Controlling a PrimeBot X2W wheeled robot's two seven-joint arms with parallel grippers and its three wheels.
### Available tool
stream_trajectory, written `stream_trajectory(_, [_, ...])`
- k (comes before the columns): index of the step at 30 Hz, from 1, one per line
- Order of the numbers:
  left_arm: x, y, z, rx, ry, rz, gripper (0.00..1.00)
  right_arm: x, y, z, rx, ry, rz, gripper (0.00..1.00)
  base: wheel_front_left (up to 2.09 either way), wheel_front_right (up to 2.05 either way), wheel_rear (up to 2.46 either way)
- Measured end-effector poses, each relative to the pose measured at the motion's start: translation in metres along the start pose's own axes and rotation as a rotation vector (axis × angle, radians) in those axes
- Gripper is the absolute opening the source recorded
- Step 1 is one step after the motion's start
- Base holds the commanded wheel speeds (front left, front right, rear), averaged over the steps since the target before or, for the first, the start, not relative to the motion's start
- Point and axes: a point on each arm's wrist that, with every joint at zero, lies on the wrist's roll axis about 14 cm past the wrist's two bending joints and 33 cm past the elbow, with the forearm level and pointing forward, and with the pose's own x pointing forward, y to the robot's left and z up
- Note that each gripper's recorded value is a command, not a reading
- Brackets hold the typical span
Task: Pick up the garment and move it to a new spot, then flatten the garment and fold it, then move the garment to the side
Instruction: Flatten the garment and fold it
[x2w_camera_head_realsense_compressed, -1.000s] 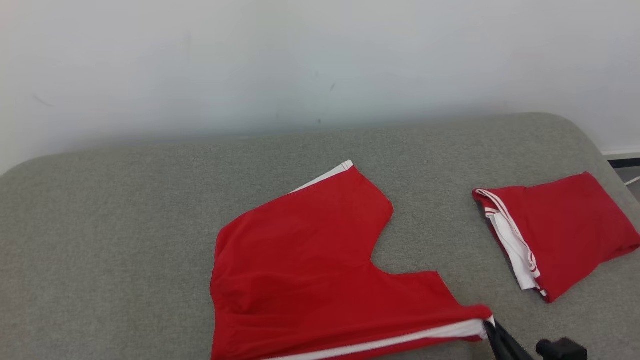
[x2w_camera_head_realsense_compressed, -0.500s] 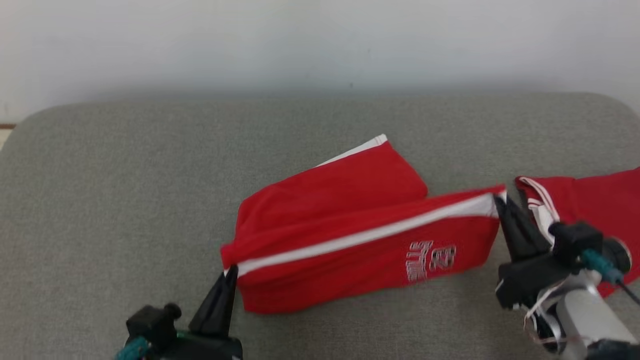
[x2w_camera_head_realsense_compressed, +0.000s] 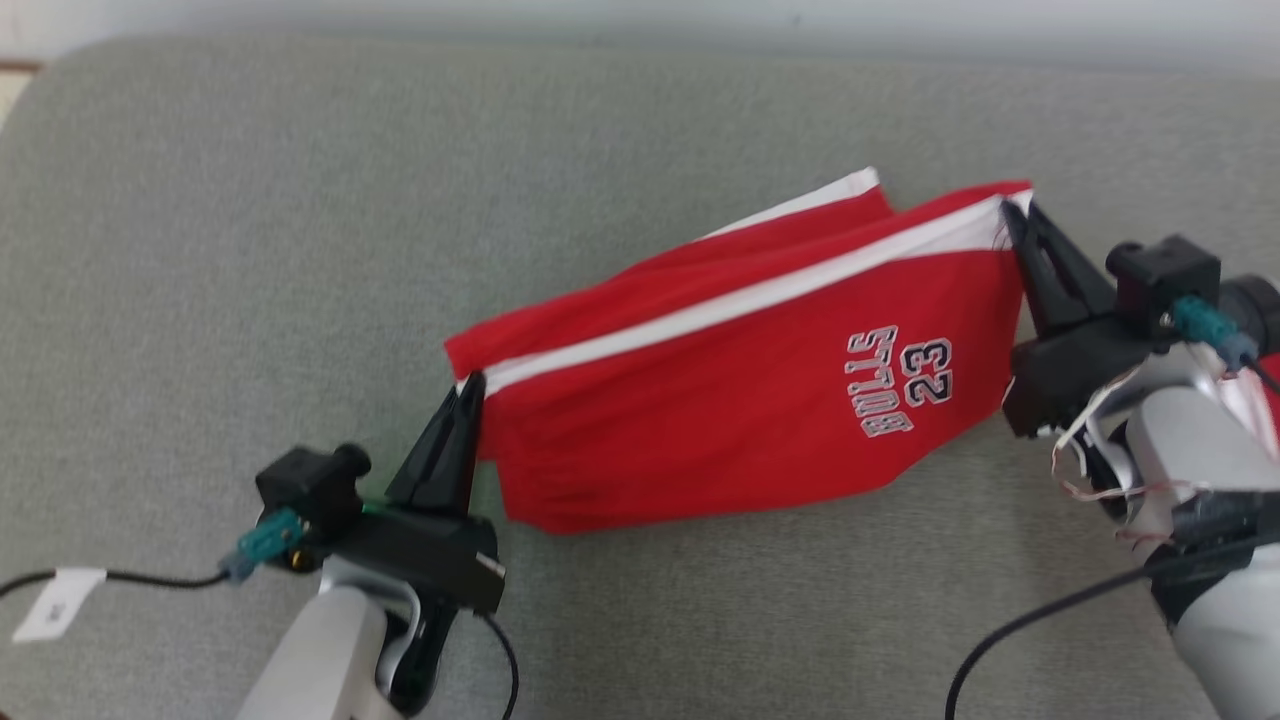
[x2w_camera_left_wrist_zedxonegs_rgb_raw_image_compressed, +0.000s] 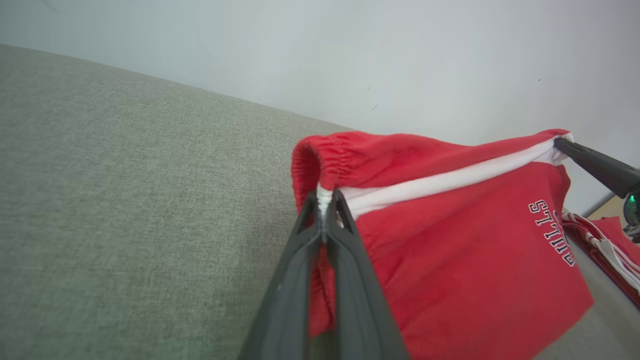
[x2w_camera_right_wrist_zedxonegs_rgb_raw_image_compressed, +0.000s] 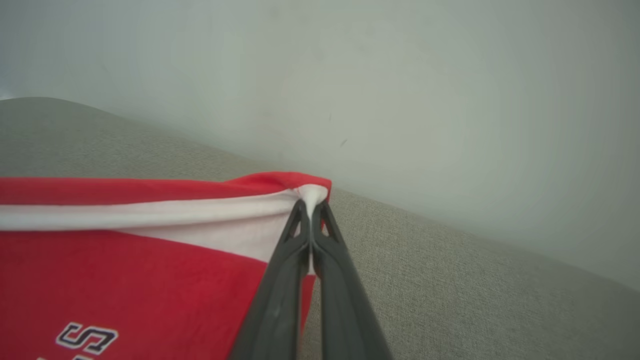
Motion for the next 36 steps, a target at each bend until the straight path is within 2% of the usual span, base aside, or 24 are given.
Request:
stream_trajectory(7, [0.020,0.016,-0.010,-0.024,0.021,0.029,0.00,0.034,0.012,-0.031,0.011,0.066,0.062,0.00,0.00,0.00,0.00])
stream_trajectory(12, [0.022,0.025,-0.019,-0.035,0.042,0.056,0.00,0.056,0.021,-0.040,0.020,0.080,0.092,0.00,0.00,0.00,0.00])
stream_trajectory(18, [0.026,0.028,-0.022,-0.024,0.055,0.056,0.01,0.072,0.021,-0.054,0.033,0.111,0.091,0.00,0.00,0.00,0.00])
stream_trajectory(21, [0.028,0.028,-0.022,-0.016,0.056,0.055,0.32,0.078,0.021,-0.057,0.038,0.114,0.090,0.00,0.00,0.00,0.00])
stream_trajectory(22, [0.028,0.028,-0.023,-0.015,0.057,0.054,0.47,0.079,0.021,-0.058,0.041,0.116,0.090,0.00,0.00,0.00,0.00])
stream_trajectory(23, [0.029,0.028,-0.024,-0.013,0.059,0.053,0.54,0.081,0.022,-0.060,0.042,0.117,0.090,0.00,0.00,0.00,0.00])
stream_trajectory(24, [0.029,0.027,-0.024,-0.011,0.061,0.053,1.00,0.082,0.021,-0.059,0.045,0.116,0.087,0.23,0.00,0.00,0.00])
stream_trajectory(25, [0.029,0.026,-0.025,-0.011,0.062,0.050,1.00,0.084,0.019,-0.059,0.050,0.114,0.080,0.73,0.00,0.00,0.00])
stream_trajectory(26, [0.030,0.026,-0.026,-0.010,0.064,0.048,1.00,0.085,0.017,-0.059,0.054,0.113,0.074,1.00,0.00,0.00,0.00])
stream_trajectory(36, [0.032,0.024,-0.013,0.070,0.025,0.070,1.00,0.076,0.014,-0.054,0.116,0.094,0.038,1.00,0.00,0.00,0.00])
